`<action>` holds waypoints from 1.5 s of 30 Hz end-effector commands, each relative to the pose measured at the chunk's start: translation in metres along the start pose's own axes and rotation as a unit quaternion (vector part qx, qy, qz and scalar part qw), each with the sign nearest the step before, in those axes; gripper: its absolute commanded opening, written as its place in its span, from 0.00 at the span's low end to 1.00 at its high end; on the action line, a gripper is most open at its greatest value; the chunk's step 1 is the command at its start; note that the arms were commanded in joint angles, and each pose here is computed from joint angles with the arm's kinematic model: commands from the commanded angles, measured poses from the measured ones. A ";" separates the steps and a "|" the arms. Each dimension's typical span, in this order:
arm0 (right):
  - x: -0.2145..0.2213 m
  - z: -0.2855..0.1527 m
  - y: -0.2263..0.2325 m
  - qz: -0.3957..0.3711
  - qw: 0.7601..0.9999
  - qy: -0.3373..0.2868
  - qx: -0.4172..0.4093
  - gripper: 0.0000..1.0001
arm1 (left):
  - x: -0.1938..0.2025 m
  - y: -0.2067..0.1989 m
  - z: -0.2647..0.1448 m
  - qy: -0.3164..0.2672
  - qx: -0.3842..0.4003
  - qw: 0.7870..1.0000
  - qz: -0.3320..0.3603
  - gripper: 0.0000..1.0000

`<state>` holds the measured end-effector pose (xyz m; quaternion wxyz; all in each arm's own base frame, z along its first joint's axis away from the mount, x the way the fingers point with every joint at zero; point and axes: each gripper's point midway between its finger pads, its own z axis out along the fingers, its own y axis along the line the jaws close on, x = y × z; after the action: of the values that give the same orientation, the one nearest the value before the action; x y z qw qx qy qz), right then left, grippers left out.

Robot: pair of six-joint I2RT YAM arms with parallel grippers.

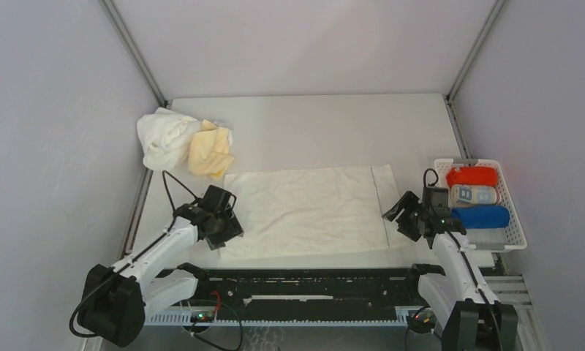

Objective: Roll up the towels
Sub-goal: Fold the towel at the center of the board.

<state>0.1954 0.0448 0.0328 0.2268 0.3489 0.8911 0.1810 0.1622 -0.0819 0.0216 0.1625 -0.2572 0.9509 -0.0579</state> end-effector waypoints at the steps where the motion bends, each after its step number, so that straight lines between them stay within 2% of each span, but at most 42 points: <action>1: -0.026 -0.012 0.042 -0.058 0.995 -0.045 -0.065 0.66 | -0.034 -0.032 -0.035 -0.035 0.037 0.998 0.025 0.64; 4: -0.027 -0.008 0.055 -0.063 0.993 -0.038 -0.088 0.66 | -0.047 -0.063 -0.041 -0.036 0.084 0.995 0.034 0.65; 7: -0.030 0.001 0.054 -0.060 0.995 -0.030 -0.080 0.66 | -0.053 -0.080 -0.030 -0.027 0.096 0.994 0.039 0.65; 12: -0.035 0.016 0.033 -0.041 0.998 -0.020 -0.037 0.66 | -0.052 -0.069 0.005 0.005 0.063 0.998 0.015 0.64; 15: -0.042 0.017 0.031 -0.051 0.998 -0.031 -0.028 0.66 | -0.057 -0.061 0.012 0.009 0.058 0.998 -0.002 0.63; 20: -0.073 0.011 0.057 -0.099 0.992 -0.069 -0.029 0.66 | -0.107 -0.067 -0.006 -0.052 0.039 0.998 0.008 0.64; 24: -0.095 0.017 0.069 -0.132 0.988 -0.072 -0.013 0.65 | -0.153 -0.056 -0.003 -0.083 -0.030 0.996 0.009 0.63; 29: -0.113 0.037 0.073 -0.153 0.986 -0.064 0.009 0.64 | -0.189 -0.060 0.010 -0.100 -0.066 0.993 0.000 0.53; 34: -0.132 0.057 0.086 -0.162 0.985 -0.060 0.008 0.60 | -0.218 -0.070 0.022 -0.116 -0.088 0.989 0.021 0.44; 39: -0.146 0.072 0.094 -0.172 0.983 -0.058 0.010 0.58 | -0.225 -0.068 0.038 -0.116 -0.109 0.987 0.031 0.43; 45: -0.149 0.079 0.099 -0.177 0.983 -0.054 0.002 0.57 | -0.219 -0.073 0.058 -0.096 -0.098 0.990 0.033 0.40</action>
<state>0.3680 0.0208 0.0410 0.2661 0.2197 0.9318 0.1129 0.3760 -0.0334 0.0371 0.2074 -0.2510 0.9426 0.0740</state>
